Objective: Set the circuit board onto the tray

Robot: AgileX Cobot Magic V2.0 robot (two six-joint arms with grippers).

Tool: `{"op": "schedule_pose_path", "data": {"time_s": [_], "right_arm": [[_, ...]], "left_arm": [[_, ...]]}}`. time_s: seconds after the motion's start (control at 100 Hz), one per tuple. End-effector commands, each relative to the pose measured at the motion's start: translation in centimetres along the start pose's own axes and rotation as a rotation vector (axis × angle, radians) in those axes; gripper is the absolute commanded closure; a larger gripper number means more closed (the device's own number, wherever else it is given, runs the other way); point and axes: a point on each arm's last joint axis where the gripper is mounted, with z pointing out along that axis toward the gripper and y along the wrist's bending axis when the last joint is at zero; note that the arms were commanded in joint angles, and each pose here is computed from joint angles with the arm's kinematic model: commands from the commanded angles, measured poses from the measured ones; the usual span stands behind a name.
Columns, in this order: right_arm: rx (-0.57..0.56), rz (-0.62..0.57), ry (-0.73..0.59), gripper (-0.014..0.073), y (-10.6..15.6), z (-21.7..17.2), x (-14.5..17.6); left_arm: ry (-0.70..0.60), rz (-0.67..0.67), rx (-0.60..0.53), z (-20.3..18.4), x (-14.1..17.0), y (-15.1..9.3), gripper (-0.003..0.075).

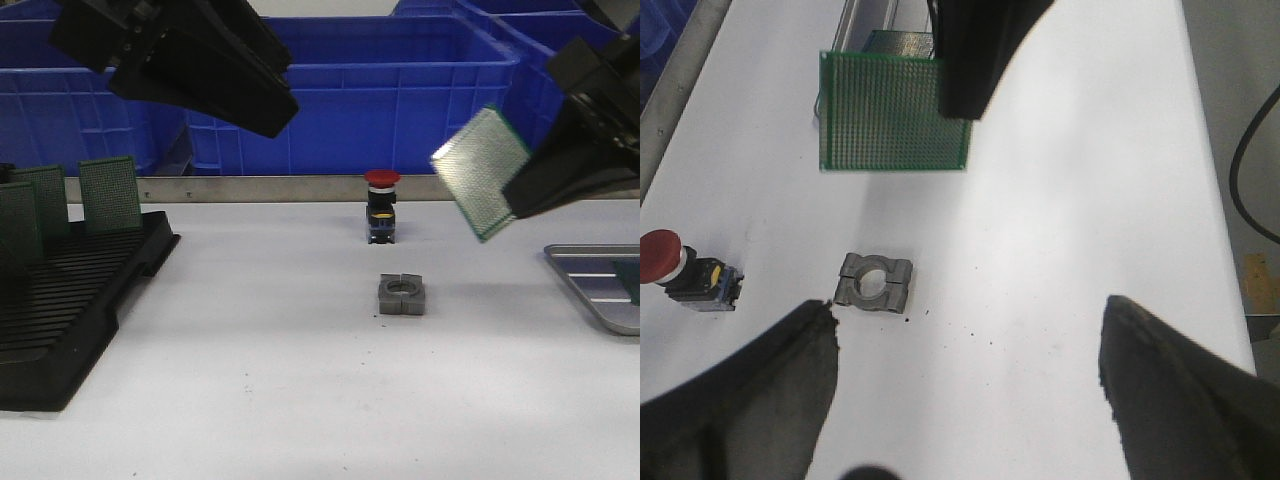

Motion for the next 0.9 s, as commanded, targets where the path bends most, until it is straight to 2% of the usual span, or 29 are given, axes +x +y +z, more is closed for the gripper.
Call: {"op": "schedule_pose_path", "data": {"time_s": [0.0,0.12,0.28,0.51,0.58,0.77,0.84,0.89], "right_arm": [[0.127,0.132,-0.127,0.0659,-2.3,-1.8,-0.6],[0.254,0.245,-0.185,0.0659,-5.6,-2.9,-0.2],[0.339,0.348,-0.18,0.0659,-9.0,-2.4,0.6],[0.316,0.424,-0.154,0.0639,-11.1,-0.7,0.1],[0.313,0.424,-0.15,0.0563,-11.3,-0.6,0.0],[0.344,0.391,-0.159,0.0202,-11.5,-0.8,-0.1],[0.345,0.38,-0.157,0.0123,-11.5,-0.8,-0.1],[0.345,0.376,-0.155,0.0101,-11.5,-0.8,-0.1]], "left_arm": [[-0.081,0.006,-0.043,-1.3,-2.1,-0.1,0.0215],[-0.081,0.006,-0.043,-1.3,-2.1,-0.1,0.0216],[-0.081,0.006,-0.043,-1.3,-2.1,-0.1,0.0216],[-0.081,0.006,-0.043,-1.3,-2.1,-0.1,0.0216],[-0.081,0.006,-0.043,-1.3,-2.1,-0.1,0.0216],[-0.083,0.007,-0.046,-1.4,-2.1,-0.1,0.0216],[-0.085,0.01,-0.051,-1.5,-2.2,-0.1,0.0219],[-0.084,0.013,-0.063,-1.6,-2.2,-0.1,0.0225]]}}
